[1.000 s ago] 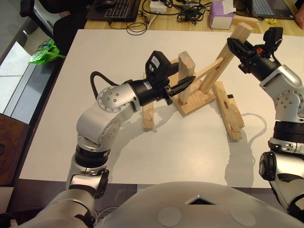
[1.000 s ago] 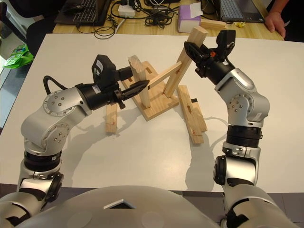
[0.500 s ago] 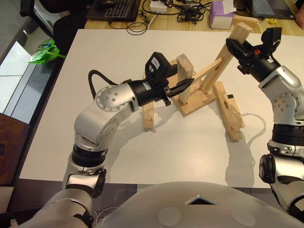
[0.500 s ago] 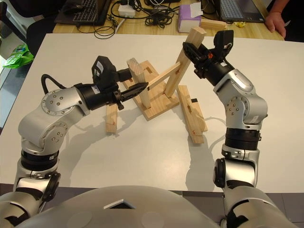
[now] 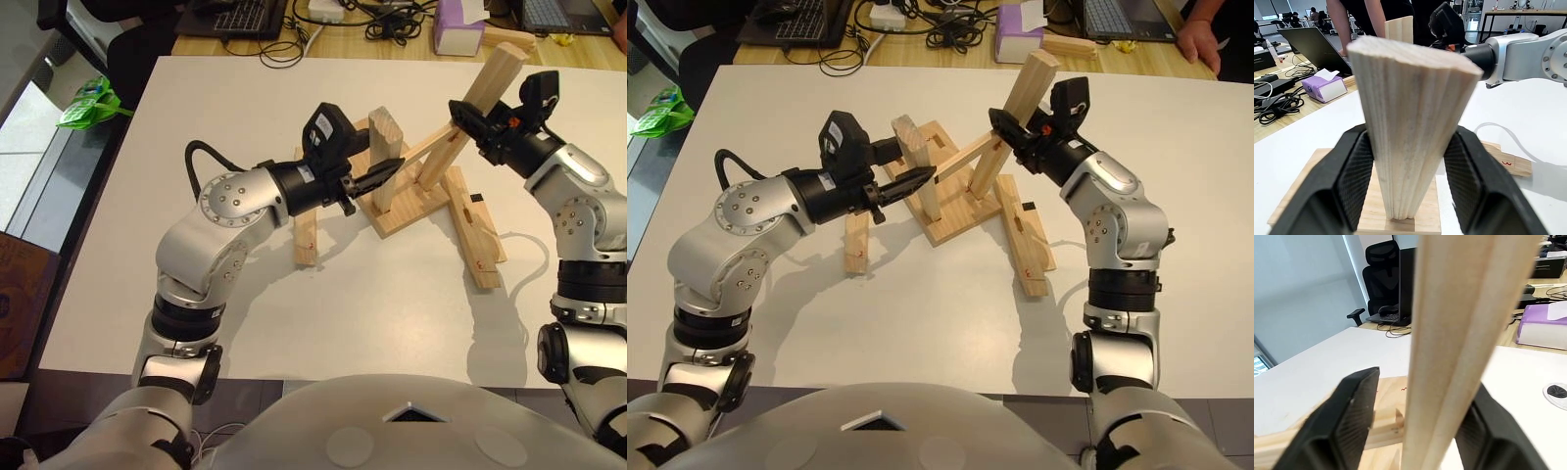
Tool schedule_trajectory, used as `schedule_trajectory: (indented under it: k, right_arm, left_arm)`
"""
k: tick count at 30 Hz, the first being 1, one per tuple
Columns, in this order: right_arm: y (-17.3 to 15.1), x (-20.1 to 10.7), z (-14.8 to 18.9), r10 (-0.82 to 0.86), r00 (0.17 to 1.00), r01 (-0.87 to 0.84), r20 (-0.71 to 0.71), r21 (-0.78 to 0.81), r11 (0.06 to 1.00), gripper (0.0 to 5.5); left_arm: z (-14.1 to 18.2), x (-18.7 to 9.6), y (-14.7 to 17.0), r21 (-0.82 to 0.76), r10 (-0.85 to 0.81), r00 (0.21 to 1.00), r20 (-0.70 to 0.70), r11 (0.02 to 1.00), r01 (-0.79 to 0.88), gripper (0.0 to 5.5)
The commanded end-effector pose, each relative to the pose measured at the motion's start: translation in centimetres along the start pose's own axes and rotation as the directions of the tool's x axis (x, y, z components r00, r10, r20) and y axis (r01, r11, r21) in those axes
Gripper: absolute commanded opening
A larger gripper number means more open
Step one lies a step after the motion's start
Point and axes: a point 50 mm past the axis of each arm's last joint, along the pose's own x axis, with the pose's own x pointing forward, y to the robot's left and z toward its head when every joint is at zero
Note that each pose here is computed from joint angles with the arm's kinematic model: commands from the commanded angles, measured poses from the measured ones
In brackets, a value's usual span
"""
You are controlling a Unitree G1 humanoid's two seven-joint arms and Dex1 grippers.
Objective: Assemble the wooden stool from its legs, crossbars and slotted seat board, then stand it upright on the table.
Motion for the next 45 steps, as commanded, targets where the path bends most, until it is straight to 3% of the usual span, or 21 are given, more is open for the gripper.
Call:
schedule_trajectory:
  k: [1, 15, 33, 36, 42, 45]
  right_arm:
    - [0.0, 0.2, 0.0, -0.002, 1.000, 0.002, -0.001, 0.001, 1.000, 2.70]
    - [-1.3, -1.7, 4.5, -0.041, 0.991, 0.054, 0.126, -0.098, 0.994, 2.70]
    - [-3.0, 0.0, 17.7, -0.029, 0.920, 0.128, 0.391, -0.229, 0.965, 2.70]
    - [-2.9, 0.7, 15.0, -0.010, 0.956, 0.072, 0.292, -0.204, 0.976, 2.70]
    - [-3.5, 1.6, 1.7, -0.006, 0.990, 0.001, -0.143, -0.037, 0.999, 2.70]
    - [-3.4, 1.9, 0.5, -0.012, 0.986, 0.006, -0.168, -0.032, 0.999, 2.70]
  left_arm:
    - [-0.7, 0.4, -0.4, -0.030, -0.034, 0.999, -0.035, 0.999, 0.033, 2.08]
    - [-0.6, 0.3, 0.1, -0.026, -0.002, 1.000, -0.030, 1.000, 0.001, 2.08]
    - [-0.3, 0.6, 0.3, -0.007, 0.030, 0.999, -0.026, 1.000, -0.030, 2.08]
    - [-0.4, 0.6, 0.3, -0.010, 0.029, 0.999, -0.027, 1.000, -0.030, 2.08]
    - [-0.3, 0.6, 0.2, -0.018, 0.031, 0.999, -0.025, 0.999, -0.031, 2.08]
    - [-0.4, 0.6, 0.2, -0.022, 0.032, 0.999, -0.030, 0.999, -0.032, 2.08]
